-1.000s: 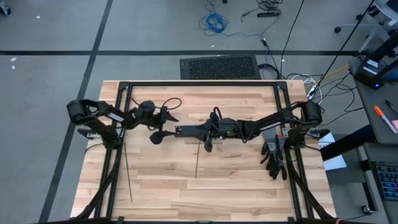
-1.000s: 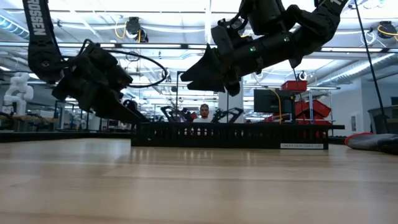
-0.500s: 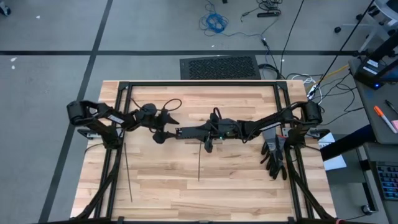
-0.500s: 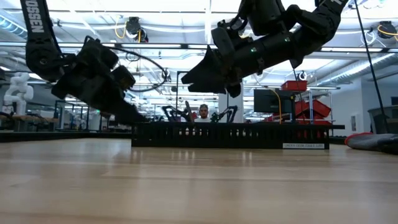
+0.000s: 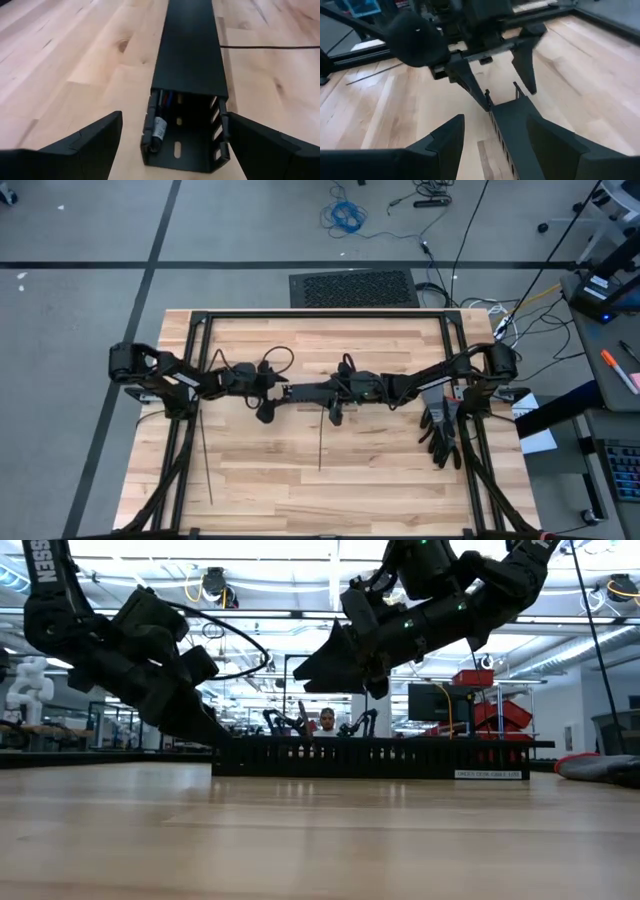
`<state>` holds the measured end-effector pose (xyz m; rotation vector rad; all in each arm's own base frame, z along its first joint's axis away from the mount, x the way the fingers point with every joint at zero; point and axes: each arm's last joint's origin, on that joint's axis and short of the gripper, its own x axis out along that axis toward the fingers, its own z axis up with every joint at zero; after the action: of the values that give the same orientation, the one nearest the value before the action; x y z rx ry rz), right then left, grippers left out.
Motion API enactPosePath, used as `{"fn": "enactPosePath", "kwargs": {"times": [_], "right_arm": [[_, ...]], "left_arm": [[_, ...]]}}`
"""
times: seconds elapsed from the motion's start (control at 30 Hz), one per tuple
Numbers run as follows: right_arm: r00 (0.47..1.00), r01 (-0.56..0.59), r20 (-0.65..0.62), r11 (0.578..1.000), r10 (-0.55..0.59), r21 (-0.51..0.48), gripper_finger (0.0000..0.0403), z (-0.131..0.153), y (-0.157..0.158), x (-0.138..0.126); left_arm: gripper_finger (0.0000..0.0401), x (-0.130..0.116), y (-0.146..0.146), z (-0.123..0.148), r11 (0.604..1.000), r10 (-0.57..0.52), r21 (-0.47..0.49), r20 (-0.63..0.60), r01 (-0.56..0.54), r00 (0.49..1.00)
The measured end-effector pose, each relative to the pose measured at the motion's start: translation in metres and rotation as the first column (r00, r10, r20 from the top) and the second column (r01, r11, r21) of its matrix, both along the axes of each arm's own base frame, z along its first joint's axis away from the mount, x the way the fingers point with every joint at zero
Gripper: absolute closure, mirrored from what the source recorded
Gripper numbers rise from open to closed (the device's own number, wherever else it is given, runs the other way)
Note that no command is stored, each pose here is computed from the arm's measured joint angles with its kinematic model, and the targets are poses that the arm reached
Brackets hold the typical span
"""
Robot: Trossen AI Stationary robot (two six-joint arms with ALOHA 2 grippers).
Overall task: Ziptie cables
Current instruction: Close the black cable duct with the cable duct cover
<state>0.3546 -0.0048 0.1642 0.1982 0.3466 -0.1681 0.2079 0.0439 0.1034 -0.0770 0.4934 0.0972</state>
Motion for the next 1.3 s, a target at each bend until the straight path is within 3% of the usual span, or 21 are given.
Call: {"fn": "enactPosePath", "kwargs": {"times": [0.17,0.43,0.83,0.93,1.17,1.3], "right_arm": [[0.993,0.08,-0.096,0.995,-0.073,0.064,0.0209,-0.038,-0.015,0.011],[0.999,0.038,-0.04,0.997,-0.035,0.069,0.0254,-0.037,-0.016,0.037],[0.997,0.07,-0.033,0.996,-0.068,0.047,0.0271,-0.031,-0.028,0.037],[0.997,0.076,-0.035,0.996,-0.075,0.043,0.0294,-0.031,-0.033,0.036],[0.996,0.079,-0.045,0.996,-0.077,0.034,0.0392,-0.033,-0.037,0.036],[0.996,0.079,-0.046,0.996,-0.078,0.036,0.04,-0.033,-0.037,0.036]], "left_arm": [[0.0056,0.0,0.0,-0.003,1.0,0.003,0.003,-0.015,-0.003,1.0],[0.0065,0.001,0.0,-0.005,1.0,0.005,0.003,-0.018,-0.005,1.0],[0.0102,-0.002,0.0,-0.018,1.0,0.012,0.013,-0.103,-0.011,0.995],[0.0102,-0.002,0.0,-0.018,1.0,0.012,0.016,-0.103,-0.011,0.995],[0.0103,-0.002,0.001,-0.018,1.0,0.016,0.019,-0.098,-0.014,0.995],[0.0107,-0.002,0.001,-0.017,1.0,0.017,0.02,-0.094,-0.015,0.995]]}}
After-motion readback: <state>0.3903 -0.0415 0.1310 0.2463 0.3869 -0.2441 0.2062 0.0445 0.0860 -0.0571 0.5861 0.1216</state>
